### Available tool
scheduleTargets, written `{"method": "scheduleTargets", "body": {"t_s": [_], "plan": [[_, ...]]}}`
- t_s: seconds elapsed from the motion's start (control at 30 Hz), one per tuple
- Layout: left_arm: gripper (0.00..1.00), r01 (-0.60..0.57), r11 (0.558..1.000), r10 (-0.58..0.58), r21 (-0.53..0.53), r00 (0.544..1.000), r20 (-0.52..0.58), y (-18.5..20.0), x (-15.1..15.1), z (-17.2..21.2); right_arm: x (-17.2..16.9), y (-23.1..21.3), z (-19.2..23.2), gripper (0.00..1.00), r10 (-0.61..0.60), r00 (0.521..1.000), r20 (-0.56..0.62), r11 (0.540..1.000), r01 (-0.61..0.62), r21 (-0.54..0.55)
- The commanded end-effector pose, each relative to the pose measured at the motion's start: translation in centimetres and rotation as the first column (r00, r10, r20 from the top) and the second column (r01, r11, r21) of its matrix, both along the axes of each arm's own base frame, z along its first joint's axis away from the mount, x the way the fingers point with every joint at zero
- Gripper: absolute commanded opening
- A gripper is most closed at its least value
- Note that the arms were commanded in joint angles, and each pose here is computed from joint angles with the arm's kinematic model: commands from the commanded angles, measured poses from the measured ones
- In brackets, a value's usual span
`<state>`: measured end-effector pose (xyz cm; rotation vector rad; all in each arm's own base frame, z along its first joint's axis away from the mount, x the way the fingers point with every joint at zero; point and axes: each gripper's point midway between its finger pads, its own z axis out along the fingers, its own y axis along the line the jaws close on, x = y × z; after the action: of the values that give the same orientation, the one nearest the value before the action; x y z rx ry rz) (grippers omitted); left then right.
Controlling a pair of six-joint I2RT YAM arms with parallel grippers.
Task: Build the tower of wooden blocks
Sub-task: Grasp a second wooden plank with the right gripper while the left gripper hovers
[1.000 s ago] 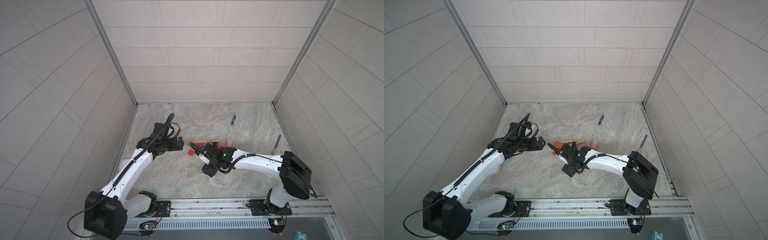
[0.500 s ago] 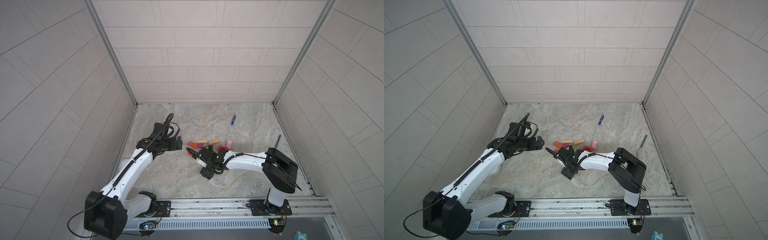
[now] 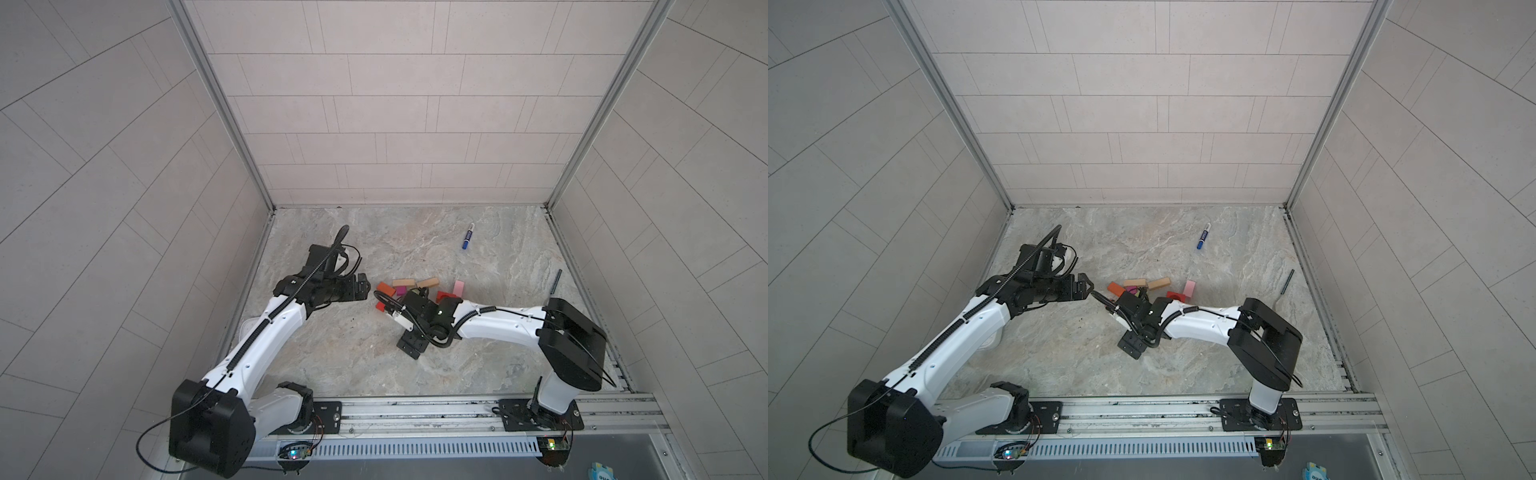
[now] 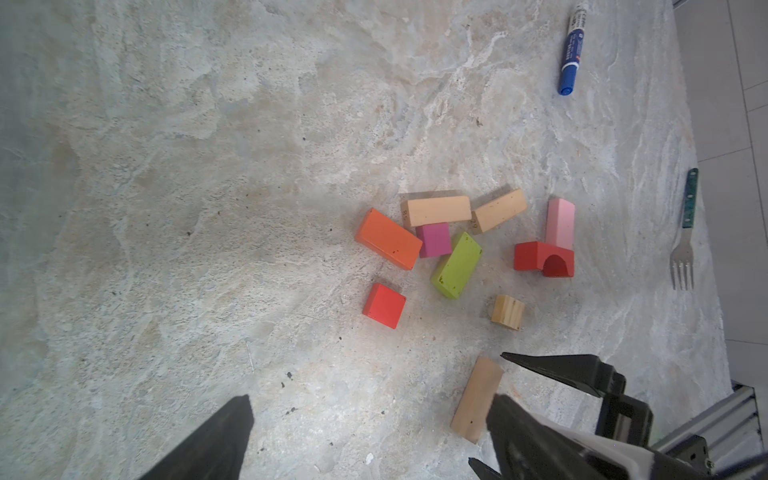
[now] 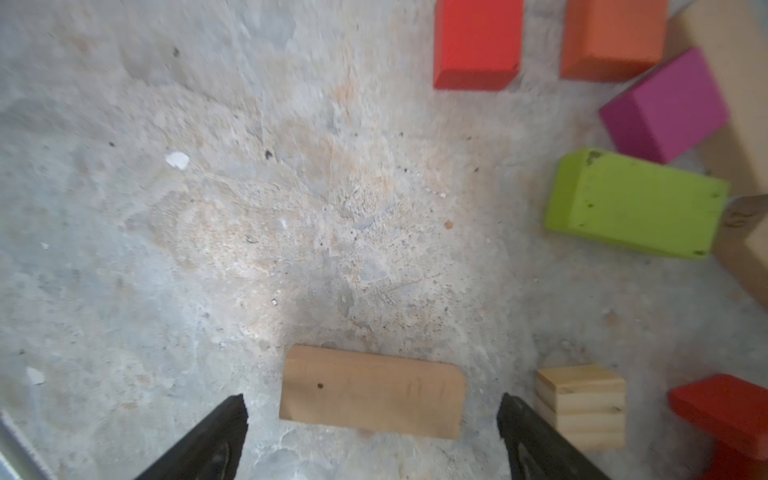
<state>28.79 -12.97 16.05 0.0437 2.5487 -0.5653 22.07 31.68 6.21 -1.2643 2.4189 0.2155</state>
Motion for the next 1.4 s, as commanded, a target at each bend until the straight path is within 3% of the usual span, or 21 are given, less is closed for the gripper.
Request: {"method": "scheduleTargets", "body": {"t_s": [0.0,0.37,0.7,0.97,1.37], "plan": [[0.95,0.070,0.996,-0.069,-0.046,0.998,0.005,-1.4,-0.2,0.2,0.4,-1.7,2.6,0.96,-0.035,0.999,0.041,0.999,0.035,0.008],[0.96,0.167,0.985,-0.166,-0.041,0.986,0.016,-3.8,-1.4,0.4,4.8,-7.0,7.4,0.94,-0.255,0.959,0.125,0.967,0.253,0.038],[0.95,0.240,0.970,-0.239,-0.030,0.970,0.036,-5.3,-2.6,0.7,11.2,-9.2,6.3,0.94,-0.530,0.835,0.148,0.845,0.535,0.006],[0.96,0.281,0.959,-0.279,-0.031,0.959,0.041,-6.2,-3.2,0.8,14.3,-7.6,3.5,0.93,-0.619,0.784,0.047,0.786,0.618,0.035],[0.95,0.332,0.942,-0.329,-0.058,0.943,0.048,-7.5,-4.0,1.1,16.3,-6.9,-0.7,0.89,-0.651,0.757,-0.047,0.756,0.653,0.044]]}}
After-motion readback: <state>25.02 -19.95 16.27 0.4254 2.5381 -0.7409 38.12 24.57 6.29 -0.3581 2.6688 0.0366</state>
